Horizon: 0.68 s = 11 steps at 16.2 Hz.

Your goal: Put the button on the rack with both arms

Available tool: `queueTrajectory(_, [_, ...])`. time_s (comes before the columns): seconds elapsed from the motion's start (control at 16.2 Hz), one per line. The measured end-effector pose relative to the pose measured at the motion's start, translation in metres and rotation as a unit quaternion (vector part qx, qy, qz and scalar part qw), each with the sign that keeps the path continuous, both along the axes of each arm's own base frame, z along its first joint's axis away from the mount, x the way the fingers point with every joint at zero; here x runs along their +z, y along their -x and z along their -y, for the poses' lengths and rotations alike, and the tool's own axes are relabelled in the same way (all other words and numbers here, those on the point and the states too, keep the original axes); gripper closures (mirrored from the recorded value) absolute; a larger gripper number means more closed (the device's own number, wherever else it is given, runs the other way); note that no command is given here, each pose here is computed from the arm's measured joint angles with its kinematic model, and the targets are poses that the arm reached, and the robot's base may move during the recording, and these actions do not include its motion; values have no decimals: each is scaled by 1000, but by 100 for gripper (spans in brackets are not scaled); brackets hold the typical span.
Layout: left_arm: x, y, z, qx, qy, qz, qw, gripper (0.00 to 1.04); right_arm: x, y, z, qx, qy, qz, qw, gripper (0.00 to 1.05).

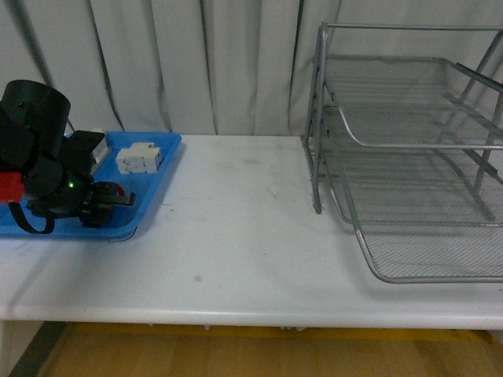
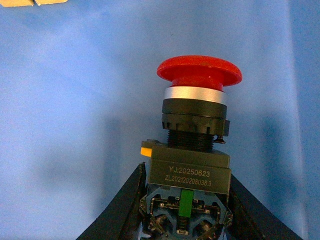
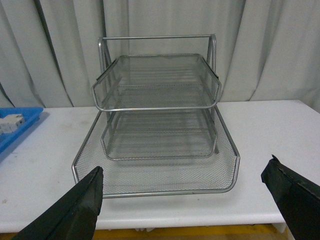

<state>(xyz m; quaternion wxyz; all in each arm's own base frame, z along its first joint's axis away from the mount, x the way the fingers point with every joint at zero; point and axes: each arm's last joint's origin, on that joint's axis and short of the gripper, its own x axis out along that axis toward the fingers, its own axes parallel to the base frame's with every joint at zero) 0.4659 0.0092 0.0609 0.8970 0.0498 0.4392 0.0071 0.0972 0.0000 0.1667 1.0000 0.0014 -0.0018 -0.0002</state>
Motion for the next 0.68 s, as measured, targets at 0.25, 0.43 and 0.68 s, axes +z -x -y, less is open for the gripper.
queueTrajectory(0.25, [2, 0, 1, 2, 5, 3, 1000, 68, 0, 0, 0, 0, 0, 0, 1000, 6])
queueTrajectory(0.43, [29, 16, 4, -10, 26, 31, 999, 68, 0, 0, 0, 0, 0, 0, 1000, 6])
queueTrajectory(0.68, [118, 84, 13, -42, 61, 136, 988, 68, 0, 0, 0, 0, 0, 0, 1000, 6])
